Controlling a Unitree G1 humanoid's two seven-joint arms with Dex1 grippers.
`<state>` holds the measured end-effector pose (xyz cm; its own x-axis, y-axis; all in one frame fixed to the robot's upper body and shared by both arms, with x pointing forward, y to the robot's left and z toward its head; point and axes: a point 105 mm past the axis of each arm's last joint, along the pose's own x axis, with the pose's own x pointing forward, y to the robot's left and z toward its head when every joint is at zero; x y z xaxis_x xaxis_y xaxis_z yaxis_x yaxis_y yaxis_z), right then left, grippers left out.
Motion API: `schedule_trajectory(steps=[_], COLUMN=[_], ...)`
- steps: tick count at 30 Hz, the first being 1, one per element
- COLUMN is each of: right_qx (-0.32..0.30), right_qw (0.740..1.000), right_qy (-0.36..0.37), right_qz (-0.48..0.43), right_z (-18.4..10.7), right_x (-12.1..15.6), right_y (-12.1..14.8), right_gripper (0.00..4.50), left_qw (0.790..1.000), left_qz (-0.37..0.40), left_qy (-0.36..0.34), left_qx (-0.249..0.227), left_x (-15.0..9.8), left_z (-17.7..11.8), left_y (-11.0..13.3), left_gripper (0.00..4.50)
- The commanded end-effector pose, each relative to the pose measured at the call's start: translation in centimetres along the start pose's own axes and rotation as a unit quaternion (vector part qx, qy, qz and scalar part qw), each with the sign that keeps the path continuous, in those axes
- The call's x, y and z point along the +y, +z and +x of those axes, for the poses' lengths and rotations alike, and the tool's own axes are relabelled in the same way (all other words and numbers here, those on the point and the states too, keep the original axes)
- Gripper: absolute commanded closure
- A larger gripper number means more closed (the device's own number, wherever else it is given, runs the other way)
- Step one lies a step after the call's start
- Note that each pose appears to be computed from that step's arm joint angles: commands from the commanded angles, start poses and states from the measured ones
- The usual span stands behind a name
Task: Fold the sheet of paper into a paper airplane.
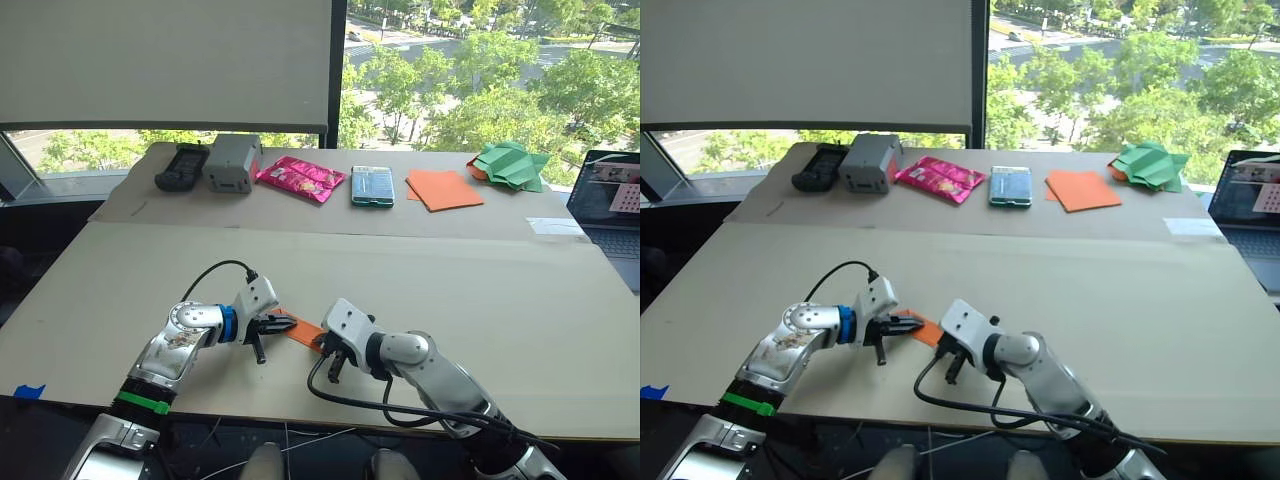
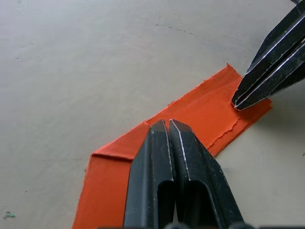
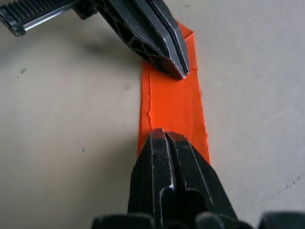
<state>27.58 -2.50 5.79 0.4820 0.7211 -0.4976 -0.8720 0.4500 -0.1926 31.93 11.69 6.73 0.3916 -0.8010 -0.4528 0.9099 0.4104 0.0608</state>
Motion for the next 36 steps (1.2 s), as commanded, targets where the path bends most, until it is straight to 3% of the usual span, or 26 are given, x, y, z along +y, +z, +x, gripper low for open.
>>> schedule_trajectory(steps=[1,15,25,36], right_qx=[0.07,0.077,0.074,0.081], right_qw=[0.997,0.996,0.997,0.996], right_qy=[0.008,-0.007,-0.007,-0.01], right_qz=[0.028,0.036,0.037,0.032], right_z=[0.4,0.3,0.2,0.1], right_x=[0.6,0.4,0.4,-0.1], right_y=[-3.9,-4.0,-3.5,-3.6], right_gripper=[4.48,4.48,4.48,4.48], left_qw=[1.0,0.996,0.996,0.993], left_qz=[0.019,0.03,-0.004,-0.033], left_qy=[-0.016,-0.07,-0.034,-0.001], left_qx=[-0.012,0.042,0.08,0.11], left_x=[0.1,-1.5,-0.3,0.4], left_z=[0.8,2.4,1.8,-1.0], left_y=[1.5,-1.3,-4.2,-7.2], left_gripper=[4.36,4.36,4.36,4.36])
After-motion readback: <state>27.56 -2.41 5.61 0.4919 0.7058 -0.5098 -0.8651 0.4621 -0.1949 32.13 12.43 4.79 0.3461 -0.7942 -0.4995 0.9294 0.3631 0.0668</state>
